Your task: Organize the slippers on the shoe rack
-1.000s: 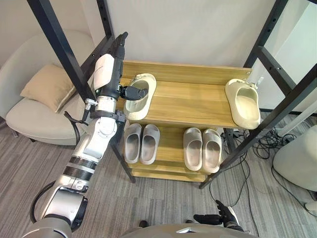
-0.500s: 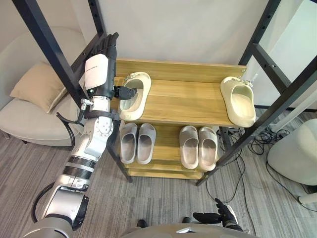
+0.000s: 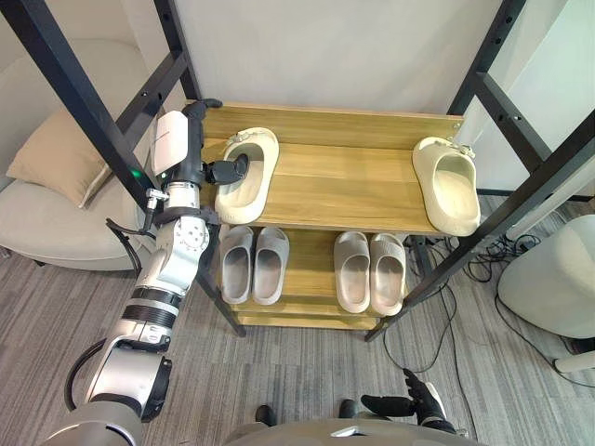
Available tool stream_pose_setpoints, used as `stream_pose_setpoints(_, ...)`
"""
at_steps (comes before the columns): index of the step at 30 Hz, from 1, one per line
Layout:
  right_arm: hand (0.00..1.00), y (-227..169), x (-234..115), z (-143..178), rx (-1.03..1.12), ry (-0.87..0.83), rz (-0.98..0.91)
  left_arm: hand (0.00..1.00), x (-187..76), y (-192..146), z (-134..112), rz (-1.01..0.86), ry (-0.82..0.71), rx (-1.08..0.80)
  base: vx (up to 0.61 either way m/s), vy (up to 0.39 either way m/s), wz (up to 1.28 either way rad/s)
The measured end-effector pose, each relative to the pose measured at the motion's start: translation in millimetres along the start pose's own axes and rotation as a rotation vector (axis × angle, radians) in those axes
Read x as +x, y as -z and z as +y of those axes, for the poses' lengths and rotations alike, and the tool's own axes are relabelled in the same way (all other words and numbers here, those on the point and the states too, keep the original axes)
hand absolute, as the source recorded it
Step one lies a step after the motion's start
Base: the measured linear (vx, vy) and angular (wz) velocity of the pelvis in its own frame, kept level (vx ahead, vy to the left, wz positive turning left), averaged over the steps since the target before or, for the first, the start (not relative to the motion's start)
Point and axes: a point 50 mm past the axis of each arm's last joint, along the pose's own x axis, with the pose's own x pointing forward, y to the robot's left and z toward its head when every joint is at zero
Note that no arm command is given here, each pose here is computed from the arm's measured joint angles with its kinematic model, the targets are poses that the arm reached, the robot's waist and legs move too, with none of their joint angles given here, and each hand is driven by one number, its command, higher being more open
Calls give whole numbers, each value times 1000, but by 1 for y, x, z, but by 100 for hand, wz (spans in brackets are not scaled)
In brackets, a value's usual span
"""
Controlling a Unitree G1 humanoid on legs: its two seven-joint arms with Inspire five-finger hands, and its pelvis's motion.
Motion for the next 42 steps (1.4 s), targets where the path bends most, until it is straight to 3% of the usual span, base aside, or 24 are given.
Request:
stream_pose_setpoints(18, 100, -1, 0, -2, 4, 6, -3, 0, -2, -5, -7, 19, 16, -88, -12, 1, 1)
stream_pose_setpoints(31, 100, -1, 1, -5, -3, 25, -6, 0, -41, -58, -50, -76, 154, -357, -21, 0, -1)
stream_pose_setpoints(42, 100, -4, 1, -6, -18, 36, -16, 0, -52, -82, -62, -136, 224, -440, -12, -7, -2)
